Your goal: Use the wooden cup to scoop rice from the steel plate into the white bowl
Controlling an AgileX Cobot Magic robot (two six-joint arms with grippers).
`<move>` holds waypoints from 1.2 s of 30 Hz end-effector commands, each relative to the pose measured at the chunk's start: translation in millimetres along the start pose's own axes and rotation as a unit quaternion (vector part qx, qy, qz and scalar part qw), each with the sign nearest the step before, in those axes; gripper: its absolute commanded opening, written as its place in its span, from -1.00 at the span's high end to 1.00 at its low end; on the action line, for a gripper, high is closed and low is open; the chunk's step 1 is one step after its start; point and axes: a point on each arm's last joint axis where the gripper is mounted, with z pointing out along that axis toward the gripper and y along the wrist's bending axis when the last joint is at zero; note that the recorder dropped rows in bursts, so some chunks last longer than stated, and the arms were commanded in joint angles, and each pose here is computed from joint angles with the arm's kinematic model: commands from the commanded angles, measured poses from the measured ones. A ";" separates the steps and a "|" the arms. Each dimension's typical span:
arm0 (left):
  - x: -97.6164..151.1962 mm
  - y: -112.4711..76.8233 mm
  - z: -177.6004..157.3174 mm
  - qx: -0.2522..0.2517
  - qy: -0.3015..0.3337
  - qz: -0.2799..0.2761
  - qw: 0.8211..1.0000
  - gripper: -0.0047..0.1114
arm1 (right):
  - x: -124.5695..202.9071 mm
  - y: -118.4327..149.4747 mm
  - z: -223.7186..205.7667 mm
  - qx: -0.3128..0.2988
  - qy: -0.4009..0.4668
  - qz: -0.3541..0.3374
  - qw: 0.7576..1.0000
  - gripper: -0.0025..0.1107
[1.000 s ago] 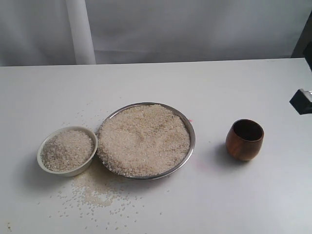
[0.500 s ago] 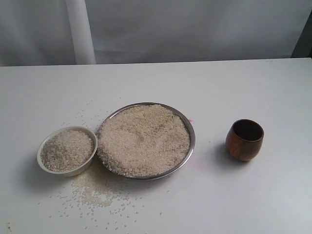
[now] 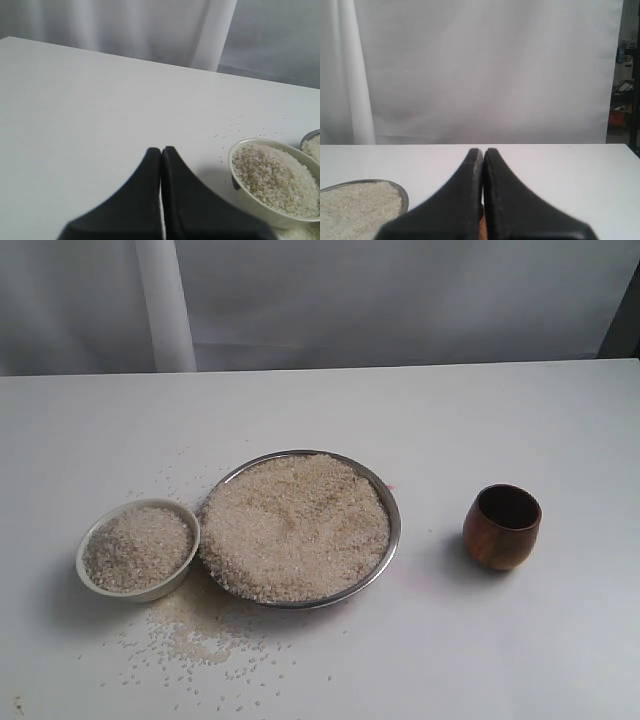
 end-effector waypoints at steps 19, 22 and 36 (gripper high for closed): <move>-1.8 -0.3 -0.5 0.001 -0.006 0.000 1.000 0.92 | 9.3 -1.1 -1.3 0.006 0.040 -0.005 0.999 0.96; -1.8 -0.3 -0.5 0.001 -0.006 0.000 1.000 0.92 | 9.3 -1.0 -1.3 0.006 0.040 -0.004 0.999 0.96; -1.8 -0.3 -0.5 0.001 -0.006 0.000 1.000 0.92 | 9.3 -1.0 -1.3 0.006 0.040 -0.003 0.999 0.96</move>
